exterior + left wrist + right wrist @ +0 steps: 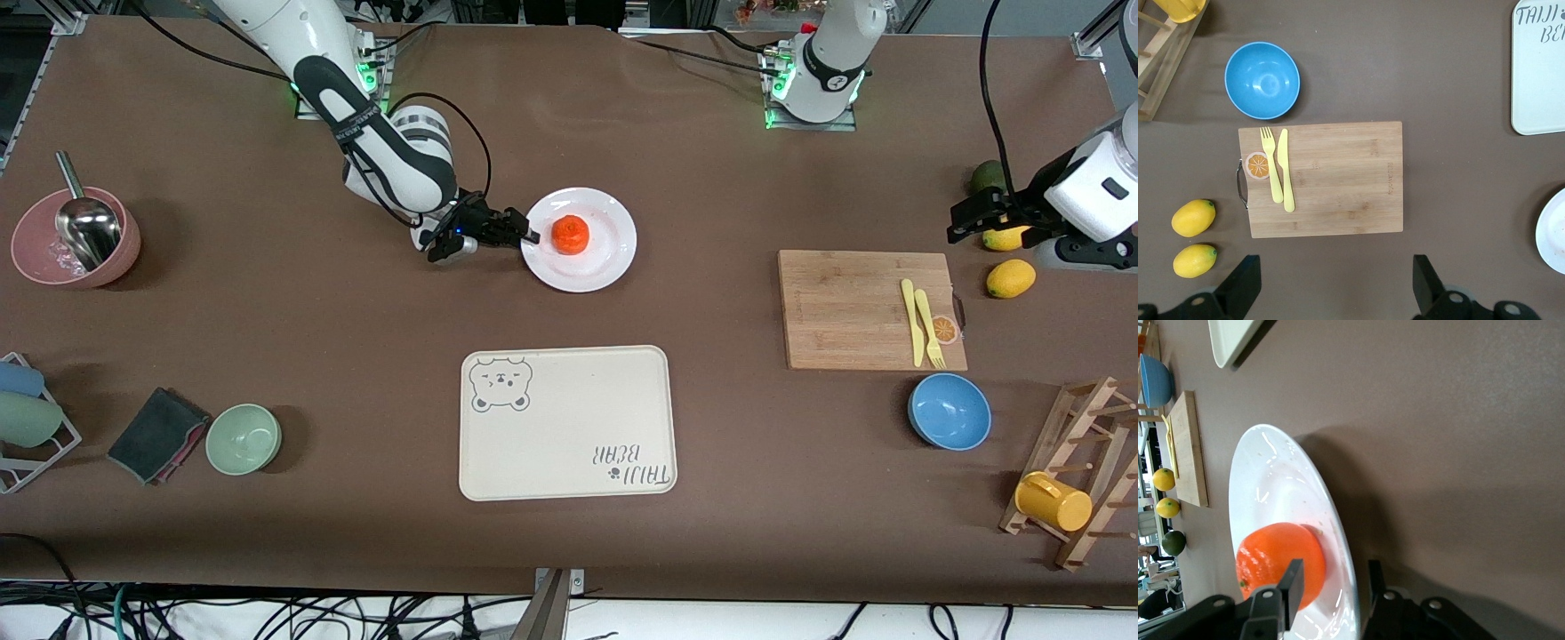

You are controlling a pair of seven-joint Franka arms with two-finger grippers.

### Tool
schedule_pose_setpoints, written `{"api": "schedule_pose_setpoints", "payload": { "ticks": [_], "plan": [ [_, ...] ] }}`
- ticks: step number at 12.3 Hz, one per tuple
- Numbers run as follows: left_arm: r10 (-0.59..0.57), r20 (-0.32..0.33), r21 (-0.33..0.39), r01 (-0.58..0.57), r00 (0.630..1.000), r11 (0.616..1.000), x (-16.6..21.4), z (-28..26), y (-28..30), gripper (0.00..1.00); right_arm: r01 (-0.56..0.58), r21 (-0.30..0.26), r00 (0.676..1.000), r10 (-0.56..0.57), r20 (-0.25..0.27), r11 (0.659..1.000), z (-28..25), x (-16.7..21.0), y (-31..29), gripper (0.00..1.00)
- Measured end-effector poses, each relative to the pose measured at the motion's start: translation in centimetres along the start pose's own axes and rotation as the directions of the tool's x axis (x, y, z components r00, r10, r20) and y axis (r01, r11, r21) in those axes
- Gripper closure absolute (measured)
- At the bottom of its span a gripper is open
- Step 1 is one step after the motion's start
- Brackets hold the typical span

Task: Place orange and plate with both arms
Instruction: 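Slide the plate with the right gripper onto the bear tray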

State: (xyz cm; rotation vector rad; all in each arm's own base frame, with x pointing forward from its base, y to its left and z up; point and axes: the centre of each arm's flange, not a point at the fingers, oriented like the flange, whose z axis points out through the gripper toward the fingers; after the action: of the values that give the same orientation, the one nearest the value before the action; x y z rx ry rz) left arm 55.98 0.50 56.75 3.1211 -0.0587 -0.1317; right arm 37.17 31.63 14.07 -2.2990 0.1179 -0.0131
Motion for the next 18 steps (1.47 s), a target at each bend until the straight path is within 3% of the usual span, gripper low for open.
{"api": "schedule_pose_setpoints", "payload": {
  "ticks": [4,6,7,8,12,15,18],
  "plan": [
    [0.005,0.0,0.0,-0.005,1.0,1.0,0.0,0.0,0.2,0.0,0.004,0.005,1.0,-0.004,-0.008,1.0,0.6,-0.8,0.8,0.59],
    [0.007,0.002,0.0,-0.007,1.0,1.0,0.1,0.1,0.3,0.0,0.01,0.006,1.0,-0.01,-0.011,1.0,0.9,-1.2,1.1,0.77],
    [0.007,0.003,0.0,-0.007,1.0,1.0,0.1,0.1,0.4,0.0,0.013,0.008,1.0,-0.013,-0.01,1.0,1.0,-1.2,1.1,0.8],
    [0.008,0.003,0.0,-0.008,1.0,1.0,0.1,0.2,0.4,0.0,0.017,0.019,1.0,-0.017,-0.011,1.0,1.1,-1.1,0.8,0.92],
    [0.009,0.008,0.0,-0.009,1.0,1.0,0.2,0.4,0.5,0.0,0.028,0.038,0.999,-0.026,-0.036,0.999,1.1,0.3,-0.3,0.93],
    [0.011,0.009,0.0,-0.011,1.0,1.0,0.3,0.5,0.6,0.0,-0.001,0.045,0.992,0.006,-0.122,0.999,-0.6,4.6,0.1,0.93],
    [0.013,0.01,0.001,-0.013,1.0,1.0,0.3,0.5,0.7,0.0,-0.091,0.124,0.969,0.116,-0.216,0.988,-2.1,10.7,-1.2,0.95]
  ]
}}
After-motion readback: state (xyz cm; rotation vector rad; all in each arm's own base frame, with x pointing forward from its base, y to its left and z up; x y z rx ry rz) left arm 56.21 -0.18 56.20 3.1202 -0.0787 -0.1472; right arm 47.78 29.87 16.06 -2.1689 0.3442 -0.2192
